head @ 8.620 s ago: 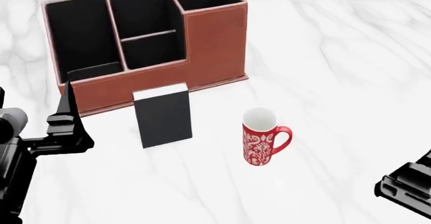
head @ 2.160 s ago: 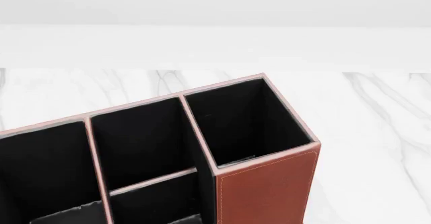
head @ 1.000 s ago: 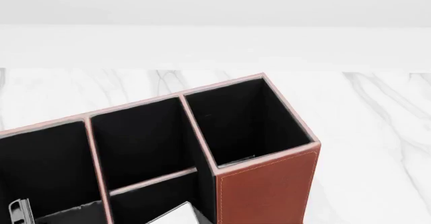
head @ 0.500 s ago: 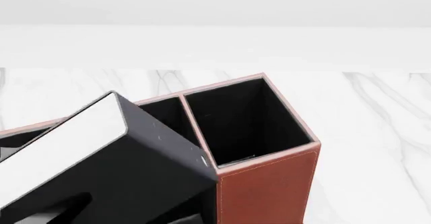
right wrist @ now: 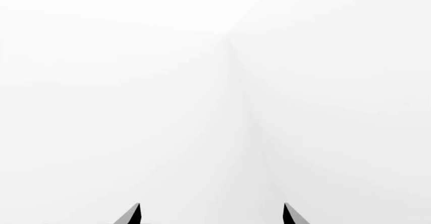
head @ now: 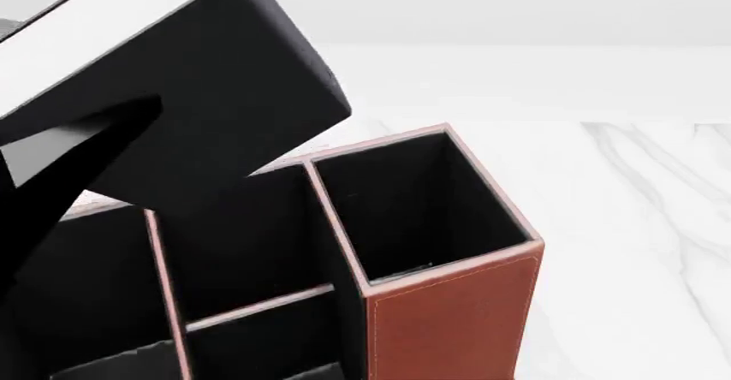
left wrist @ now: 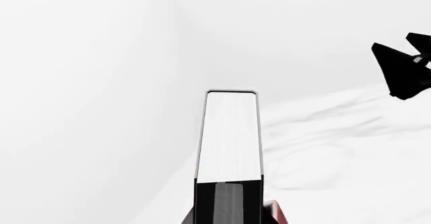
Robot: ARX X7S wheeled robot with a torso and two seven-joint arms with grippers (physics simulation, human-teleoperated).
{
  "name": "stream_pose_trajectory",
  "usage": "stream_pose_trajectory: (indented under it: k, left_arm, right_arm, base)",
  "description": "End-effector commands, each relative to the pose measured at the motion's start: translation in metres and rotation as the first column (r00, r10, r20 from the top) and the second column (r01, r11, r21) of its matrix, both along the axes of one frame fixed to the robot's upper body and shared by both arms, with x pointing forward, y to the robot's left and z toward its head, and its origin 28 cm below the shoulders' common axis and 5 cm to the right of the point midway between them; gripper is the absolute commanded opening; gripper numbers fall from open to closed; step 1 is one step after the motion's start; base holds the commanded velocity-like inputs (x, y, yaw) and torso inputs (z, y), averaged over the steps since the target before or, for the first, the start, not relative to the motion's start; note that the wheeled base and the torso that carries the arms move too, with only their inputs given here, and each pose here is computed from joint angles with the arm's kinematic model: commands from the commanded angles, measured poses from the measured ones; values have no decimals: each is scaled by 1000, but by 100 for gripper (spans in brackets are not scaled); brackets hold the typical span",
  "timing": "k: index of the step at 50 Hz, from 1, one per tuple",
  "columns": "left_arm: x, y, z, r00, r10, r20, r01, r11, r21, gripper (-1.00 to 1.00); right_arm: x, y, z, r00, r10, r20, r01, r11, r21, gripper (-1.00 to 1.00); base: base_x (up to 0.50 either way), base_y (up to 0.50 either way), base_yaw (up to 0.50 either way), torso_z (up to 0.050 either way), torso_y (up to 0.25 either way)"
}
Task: Pick up the book and place it in the front compartment of the caddy.
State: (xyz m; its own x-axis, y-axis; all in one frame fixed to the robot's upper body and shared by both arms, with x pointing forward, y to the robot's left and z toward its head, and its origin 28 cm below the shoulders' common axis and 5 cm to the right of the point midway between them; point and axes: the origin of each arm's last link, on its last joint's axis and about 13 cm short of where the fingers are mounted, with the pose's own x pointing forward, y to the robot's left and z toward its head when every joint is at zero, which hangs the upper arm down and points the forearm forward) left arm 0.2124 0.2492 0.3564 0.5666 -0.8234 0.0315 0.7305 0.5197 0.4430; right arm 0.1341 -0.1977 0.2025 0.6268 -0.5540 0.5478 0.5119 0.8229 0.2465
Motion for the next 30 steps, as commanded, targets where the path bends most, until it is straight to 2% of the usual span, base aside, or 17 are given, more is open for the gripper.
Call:
stream_pose_trajectory:
  k: [1,7,17,22,30]
  left_arm:
    - [35,-11,33,992,85,95,-92,993,78,-100]
    - [49,-16,38,991,101,92,-111,987,116,-100]
    - [60,-17,39,992,82,98,-98,980,172,-100]
    - [69,-12,39,995,88,48,-95,981,171,-100]
    - [70,-8,39,997,65,-35,-56,976,209,-100]
  right_arm:
    - [3,3,-2,1000,5,-12,-5,1000,-8,100]
    - [-1,3,-1,1000,13,-11,-13,1000,-8,100]
    - [-3,4,0,1000,6,-6,-6,1000,-6,100]
    - [-4,4,1,1000,6,-5,-6,1000,-5,100]
    - [-3,4,1,1000,6,-5,-6,1000,-4,100]
  base:
    - [0,0,0,0,0]
    - [0,0,0,0,2]
    - [0,0,0,0,1]
    - [0,0,0,0,2]
    - [0,0,0,2,1]
